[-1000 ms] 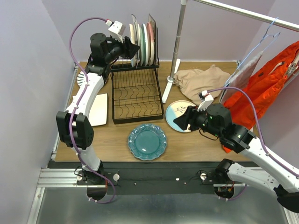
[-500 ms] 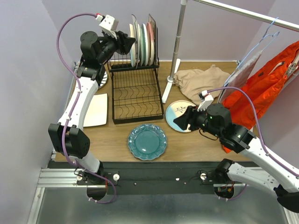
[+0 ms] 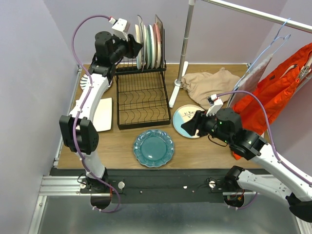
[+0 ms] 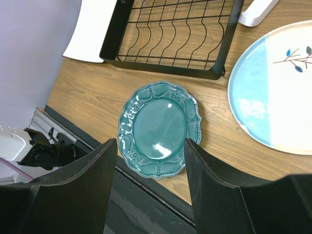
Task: Unload the plates from the dish rack
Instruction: Unload the plate from the dish rack.
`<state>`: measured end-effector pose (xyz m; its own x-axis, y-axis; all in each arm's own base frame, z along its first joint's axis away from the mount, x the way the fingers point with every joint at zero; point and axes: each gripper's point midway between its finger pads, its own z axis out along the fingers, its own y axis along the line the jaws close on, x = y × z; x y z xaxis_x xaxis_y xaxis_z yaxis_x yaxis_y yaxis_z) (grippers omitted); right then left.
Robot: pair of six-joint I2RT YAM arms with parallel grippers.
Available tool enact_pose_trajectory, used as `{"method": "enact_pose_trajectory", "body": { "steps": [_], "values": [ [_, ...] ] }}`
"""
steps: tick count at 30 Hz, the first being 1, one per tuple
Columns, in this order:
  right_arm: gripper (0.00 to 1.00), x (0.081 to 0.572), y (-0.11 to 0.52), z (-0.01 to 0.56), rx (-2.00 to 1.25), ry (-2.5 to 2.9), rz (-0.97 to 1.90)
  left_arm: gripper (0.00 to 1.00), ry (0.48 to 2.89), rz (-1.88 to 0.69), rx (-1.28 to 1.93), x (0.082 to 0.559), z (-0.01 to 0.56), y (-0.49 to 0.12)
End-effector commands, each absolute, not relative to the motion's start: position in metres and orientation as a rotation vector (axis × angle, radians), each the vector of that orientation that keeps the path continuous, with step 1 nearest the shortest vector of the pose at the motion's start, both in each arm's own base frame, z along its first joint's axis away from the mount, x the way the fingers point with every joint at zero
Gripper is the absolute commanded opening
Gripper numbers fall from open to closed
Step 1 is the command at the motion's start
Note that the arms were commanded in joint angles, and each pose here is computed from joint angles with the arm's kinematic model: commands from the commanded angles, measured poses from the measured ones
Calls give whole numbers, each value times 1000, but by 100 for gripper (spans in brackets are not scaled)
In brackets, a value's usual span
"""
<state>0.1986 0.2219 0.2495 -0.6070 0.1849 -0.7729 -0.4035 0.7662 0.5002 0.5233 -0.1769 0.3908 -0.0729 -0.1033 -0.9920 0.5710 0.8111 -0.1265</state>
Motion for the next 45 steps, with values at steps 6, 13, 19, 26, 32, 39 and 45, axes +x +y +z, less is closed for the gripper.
{"method": "enact_pose_trajectory", "body": {
  "steps": [6, 13, 19, 26, 32, 39, 45],
  "values": [
    [65, 203, 221, 260, -158, 2027, 824, 43, 1622, -450, 336, 545, 378, -172],
    [65, 205, 223, 256, -152, 2035, 822, 41, 1650, -402, 321, 553, 371, -171],
    [65, 205, 223, 254, -145, 2035, 826, 39, 1667, -371, 305, 556, 369, -172],
    [65, 204, 222, 256, -150, 2026, 831, 34, 1672, -267, 244, 557, 374, -162],
    [65, 200, 220, 263, -145, 2003, 853, 34, 1681, -178, 203, 556, 375, -160],
    [65, 200, 220, 267, -149, 1996, 857, 37, 1687, -166, 198, 557, 377, -162],
    [65, 199, 219, 268, -143, 1991, 859, 41, 1720, -112, 167, 562, 369, -159]
  ]
}}
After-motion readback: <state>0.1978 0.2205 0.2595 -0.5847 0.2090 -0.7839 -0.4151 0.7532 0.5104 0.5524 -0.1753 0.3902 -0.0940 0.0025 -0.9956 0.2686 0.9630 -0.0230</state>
